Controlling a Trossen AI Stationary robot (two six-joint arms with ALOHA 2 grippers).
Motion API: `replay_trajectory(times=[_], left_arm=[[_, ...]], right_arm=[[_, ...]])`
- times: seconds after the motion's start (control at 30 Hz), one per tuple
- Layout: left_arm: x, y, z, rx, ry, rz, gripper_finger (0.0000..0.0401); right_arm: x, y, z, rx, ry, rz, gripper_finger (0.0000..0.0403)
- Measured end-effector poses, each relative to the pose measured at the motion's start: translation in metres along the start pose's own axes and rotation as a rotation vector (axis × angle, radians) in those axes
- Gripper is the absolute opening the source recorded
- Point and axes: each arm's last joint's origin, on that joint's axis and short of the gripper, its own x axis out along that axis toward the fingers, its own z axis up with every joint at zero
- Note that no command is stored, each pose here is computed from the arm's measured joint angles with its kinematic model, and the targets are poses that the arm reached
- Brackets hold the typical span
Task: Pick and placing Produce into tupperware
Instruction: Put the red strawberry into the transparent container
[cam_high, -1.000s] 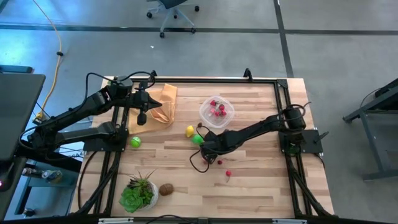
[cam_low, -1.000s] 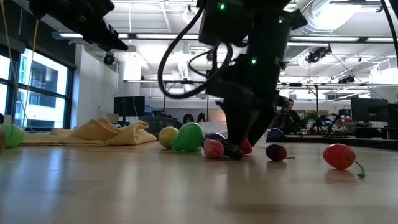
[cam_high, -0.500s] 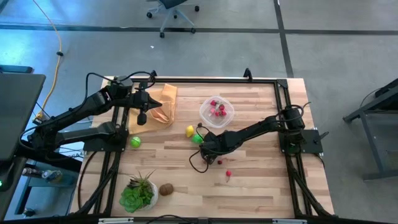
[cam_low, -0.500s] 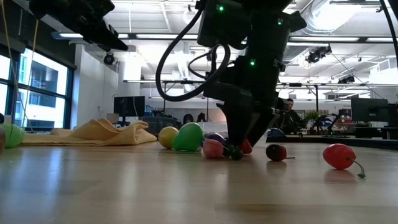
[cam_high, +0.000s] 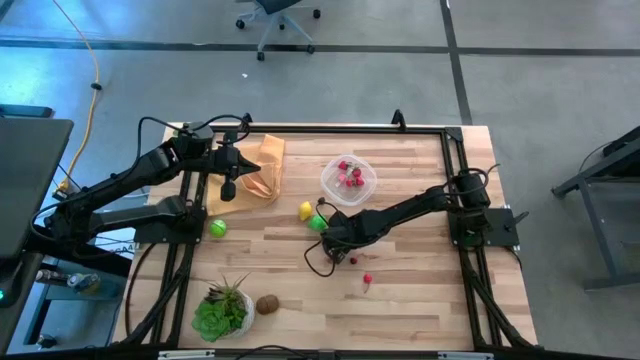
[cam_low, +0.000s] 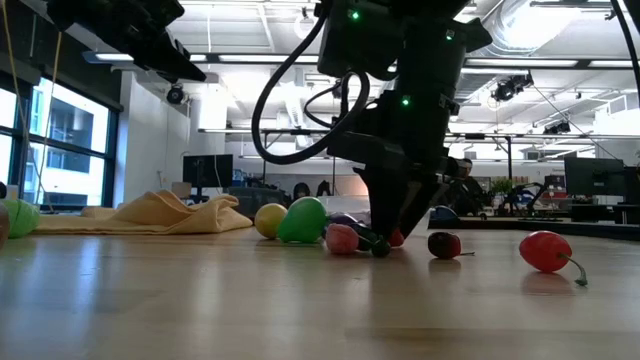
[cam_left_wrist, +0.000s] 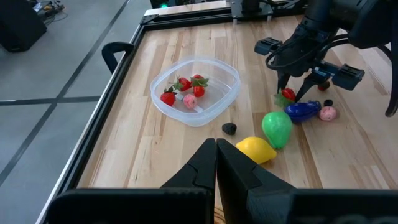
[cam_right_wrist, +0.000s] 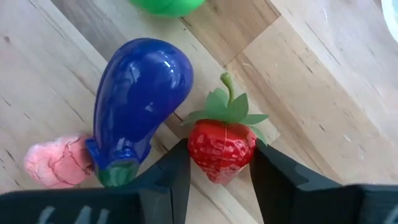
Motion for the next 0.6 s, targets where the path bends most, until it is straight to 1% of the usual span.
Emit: replay_trajectory(times=[0.33, 0.47, 0.6], left_arm=[[0.000, 0.000, 0.000, 0.000, 0.000, 0.000, 0.0003], [0.000, 0.000, 0.000, 0.000, 0.000, 0.000, 0.0003], [0.000, 0.000, 0.000, 0.000, 0.000, 0.000, 0.0003]], right_arm=[[-0.004, -0.001, 0.001, -0.008, -0.023, -0.013, 0.0122], [-0.016, -0.004, 0.003, -0.003, -0.052, -0.011, 0.0122], [-0.038, -0.008, 0.008, -0.003, -0.112, 0.001, 0.0122]])
